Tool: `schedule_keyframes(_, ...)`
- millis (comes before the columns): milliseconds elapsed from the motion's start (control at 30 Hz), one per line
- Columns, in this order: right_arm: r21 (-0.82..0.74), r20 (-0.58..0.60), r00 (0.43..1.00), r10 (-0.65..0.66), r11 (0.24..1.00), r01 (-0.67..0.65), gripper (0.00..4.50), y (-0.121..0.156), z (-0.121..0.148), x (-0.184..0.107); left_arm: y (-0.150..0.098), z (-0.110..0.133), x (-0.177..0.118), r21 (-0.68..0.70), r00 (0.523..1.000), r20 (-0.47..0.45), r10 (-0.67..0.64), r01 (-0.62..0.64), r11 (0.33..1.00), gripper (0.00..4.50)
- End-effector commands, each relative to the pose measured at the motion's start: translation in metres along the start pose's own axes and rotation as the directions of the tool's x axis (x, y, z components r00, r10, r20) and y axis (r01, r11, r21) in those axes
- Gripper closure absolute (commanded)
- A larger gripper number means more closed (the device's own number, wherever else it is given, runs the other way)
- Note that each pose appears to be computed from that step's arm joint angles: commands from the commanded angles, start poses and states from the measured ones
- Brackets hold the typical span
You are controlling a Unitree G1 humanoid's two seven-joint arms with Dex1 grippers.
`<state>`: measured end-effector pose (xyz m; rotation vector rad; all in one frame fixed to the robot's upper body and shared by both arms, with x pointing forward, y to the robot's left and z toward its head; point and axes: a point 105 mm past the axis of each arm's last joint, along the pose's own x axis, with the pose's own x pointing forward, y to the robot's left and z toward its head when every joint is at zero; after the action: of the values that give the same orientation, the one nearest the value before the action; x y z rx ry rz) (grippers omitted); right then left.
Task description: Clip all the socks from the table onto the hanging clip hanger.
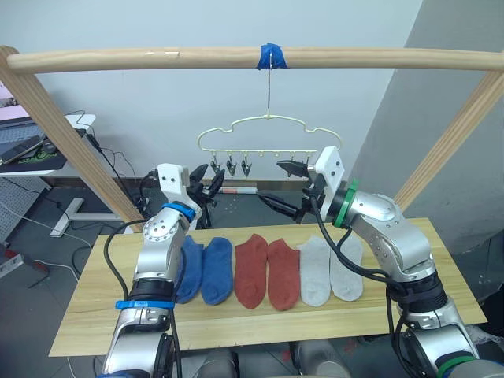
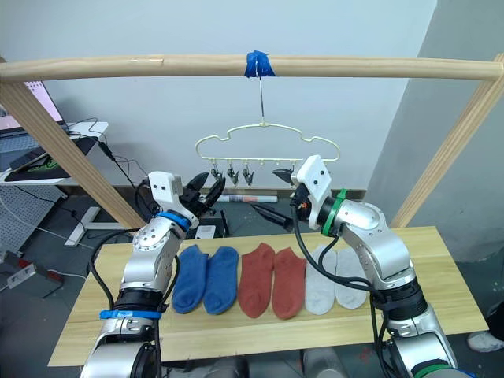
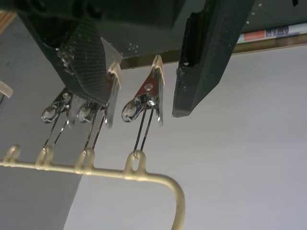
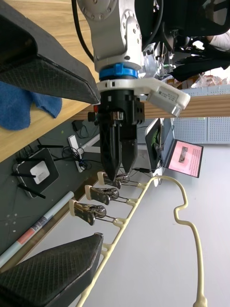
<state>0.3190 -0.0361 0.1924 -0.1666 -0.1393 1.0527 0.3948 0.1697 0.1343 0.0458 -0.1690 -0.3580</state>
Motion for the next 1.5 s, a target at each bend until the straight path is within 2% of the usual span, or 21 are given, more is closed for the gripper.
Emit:
schedule_keyframes(33, -0.037, 0.059, 0.998, 0.013, 0.999, -0.011, 0.0, 0.002, 0.02, -0.001, 0.003, 0.014, 0.006, 0.034, 0.998, 0.057, 0.014, -0.016, 0.999, 2.17)
schedule_keyframes(700, -0.048, 0.047, 0.999, 0.004, 0.999, -0.001, 0.0, -0.001, 0.018, -0.004, 0.006, 0.014, 0.014, 0.038, 0.996, 0.08, 0.031, -0.034, 0.999, 2.17)
schedule_keyframes(800, -0.048, 0.047, 0.999, 0.005, 0.999, -0.003, 0.0, -0.001, 0.019, -0.004, 0.005, 0.015, 0.015, 0.034, 0.996, 0.085, 0.025, -0.028, 0.999, 2.75)
schedule_keyframes(933, -0.049, 0.047, 0.999, 0.006, 0.999, -0.004, 0.0, -0.001, 0.019, -0.004, 0.003, 0.015, 0.017, 0.03, 0.996, 0.089, 0.016, -0.019, 0.999, 3.86)
schedule_keyframes(1000, -0.048, 0.046, 0.999, 0.006, 0.999, -0.004, 0.0, 0.0, 0.019, -0.004, 0.002, 0.016, 0.017, 0.028, 0.996, 0.092, 0.014, -0.016, 0.999, 4.24)
schedule_keyframes(1067, -0.049, 0.043, 0.999, 0.005, 0.999, -0.003, 0.0, -0.001, 0.019, -0.005, 0.002, 0.018, 0.018, 0.026, 0.995, 0.099, 0.011, -0.014, 1.0, 4.47)
schedule_keyframes(1167, -0.043, 0.027, 1.0, 0.002, 0.999, -0.001, 0.0, 0.0, 0.014, -0.008, 0.001, 0.02, 0.017, 0.036, 0.995, 0.104, 0.008, -0.012, 0.999, 4.49)
schedule_keyframes(1200, -0.035, -0.003, 1.0, -0.002, 0.999, 0.002, 0.0, 0.001, 0.005, -0.011, 0.002, 0.022, 0.015, 0.048, 0.995, 0.104, 0.0, -0.005, 0.999, 4.49)
schedule_keyframes(1300, -0.008, -0.188, 0.978, -0.096, 0.995, 0.096, 0.0, -0.009, -0.044, -0.032, 0.005, 0.026, 0.008, 0.072, 0.996, 0.081, -0.025, 0.019, 0.997, 4.49)
schedule_keyframes(1400, -0.024, -0.364, 0.914, -0.176, 0.983, 0.18, 0.0, -0.023, -0.094, -0.066, 0.006, 0.022, -0.006, 0.075, 0.997, 0.006, -0.08, 0.079, 0.994, 4.49)
schedule_keyframes(1500, -0.051, -0.466, 0.855, -0.226, 0.972, 0.229, 0.0, -0.034, -0.125, -0.091, 0.007, 0.021, -0.019, 0.056, 0.991, -0.056, -0.124, 0.127, 0.99, 4.49)
